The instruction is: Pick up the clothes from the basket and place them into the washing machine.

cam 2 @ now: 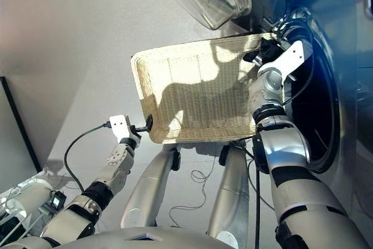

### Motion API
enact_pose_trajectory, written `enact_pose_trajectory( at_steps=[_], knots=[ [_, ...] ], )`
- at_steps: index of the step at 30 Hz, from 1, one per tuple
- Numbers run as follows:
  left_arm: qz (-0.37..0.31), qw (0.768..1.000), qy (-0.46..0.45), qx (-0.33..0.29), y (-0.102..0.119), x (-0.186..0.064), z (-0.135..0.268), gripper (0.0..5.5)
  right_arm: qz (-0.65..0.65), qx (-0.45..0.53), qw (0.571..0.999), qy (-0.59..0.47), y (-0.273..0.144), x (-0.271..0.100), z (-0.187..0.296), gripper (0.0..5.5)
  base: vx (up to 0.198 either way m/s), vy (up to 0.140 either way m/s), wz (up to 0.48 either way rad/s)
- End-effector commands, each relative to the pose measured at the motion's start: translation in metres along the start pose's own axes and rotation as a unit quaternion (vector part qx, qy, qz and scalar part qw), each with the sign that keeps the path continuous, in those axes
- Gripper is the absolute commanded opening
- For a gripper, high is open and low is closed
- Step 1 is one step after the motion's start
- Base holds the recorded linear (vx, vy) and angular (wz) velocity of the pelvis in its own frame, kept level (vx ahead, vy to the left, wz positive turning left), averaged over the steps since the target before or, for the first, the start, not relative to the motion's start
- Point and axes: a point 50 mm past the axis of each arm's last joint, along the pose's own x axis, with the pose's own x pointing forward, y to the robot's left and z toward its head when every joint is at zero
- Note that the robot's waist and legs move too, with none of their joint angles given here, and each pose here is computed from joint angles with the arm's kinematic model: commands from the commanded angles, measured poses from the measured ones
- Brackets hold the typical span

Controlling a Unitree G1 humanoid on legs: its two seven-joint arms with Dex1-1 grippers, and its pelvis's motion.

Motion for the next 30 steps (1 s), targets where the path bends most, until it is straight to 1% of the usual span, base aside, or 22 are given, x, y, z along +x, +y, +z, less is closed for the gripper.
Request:
enact_pose_trajectory(
  at_steps=[1,4,7,8,11,16,19,23,25,26,28,29,30],
  knots=[
    [0.008,1.0,-0.024,-0.01,0.001,0.0,0.006,5.5,-0.005,0.04,0.995,-0.095,0.005,0.016,0.077,0.0,0.0,0.0,0.0],
    [0.013,0.999,-0.03,-0.017,-0.005,0.003,0.008,5.5,-0.018,0.059,0.993,-0.103,0.008,0.013,0.073,0.0,0.0,0.0,0.0],
    [0.017,0.999,-0.033,-0.015,-0.006,0.004,0.008,5.5,-0.031,0.056,0.992,-0.108,0.007,0.01,0.065,0.0,-0.033,0.007,0.008],
    [0.023,0.999,-0.036,-0.014,-0.007,0.005,0.009,5.5,-0.051,0.075,0.99,-0.108,0.001,0.007,0.056,0.0,-0.095,0.015,0.024],
    [0.036,0.998,-0.044,-0.009,-0.004,0.006,0.011,5.5,-0.093,0.085,0.986,-0.111,-0.011,0.003,0.043,0.0,-0.034,0.006,0.005],
    [0.049,0.997,-0.057,-0.008,-0.003,0.007,0.015,5.5,-0.154,0.104,0.972,-0.147,-0.027,-0.003,0.043,0.0,0.0,0.0,0.0],
    [0.055,0.996,-0.065,-0.01,0.001,0.007,0.018,5.5,-0.181,0.115,0.962,-0.17,-0.04,-0.004,0.052,0.0,-0.059,0.016,-0.046],
    [0.057,0.997,-0.058,-0.013,0.003,0.006,0.014,5.5,-0.174,0.152,0.957,-0.174,-0.048,-0.004,0.054,0.0,-0.063,0.008,-0.192],
    [0.059,0.997,-0.055,-0.014,0.004,0.006,0.013,5.5,-0.177,0.145,0.958,-0.174,-0.05,-0.003,0.054,0.0,-0.053,0.0,-0.193],
    [0.06,0.997,-0.053,-0.009,0.007,0.005,0.011,5.5,-0.192,0.117,0.956,-0.191,-0.055,-0.002,0.061,0.0,-0.066,0.01,-0.178],
    [0.061,0.997,-0.054,-0.009,0.008,0.004,0.011,5.5,-0.207,0.105,0.951,-0.202,-0.058,-0.001,0.069,0.0,-0.033,0.005,-0.078],
    [0.061,0.996,-0.057,-0.007,0.009,0.004,0.012,5.5,-0.222,0.096,0.945,-0.219,-0.06,0.0,0.081,0.0,-0.063,-0.016,-0.152],
    [0.059,0.996,-0.061,-0.001,0.01,0.003,0.013,5.5,-0.255,0.071,0.93,-0.256,-0.066,0.002,0.107,0.0,-0.077,-0.03,-0.131]
  ],
)
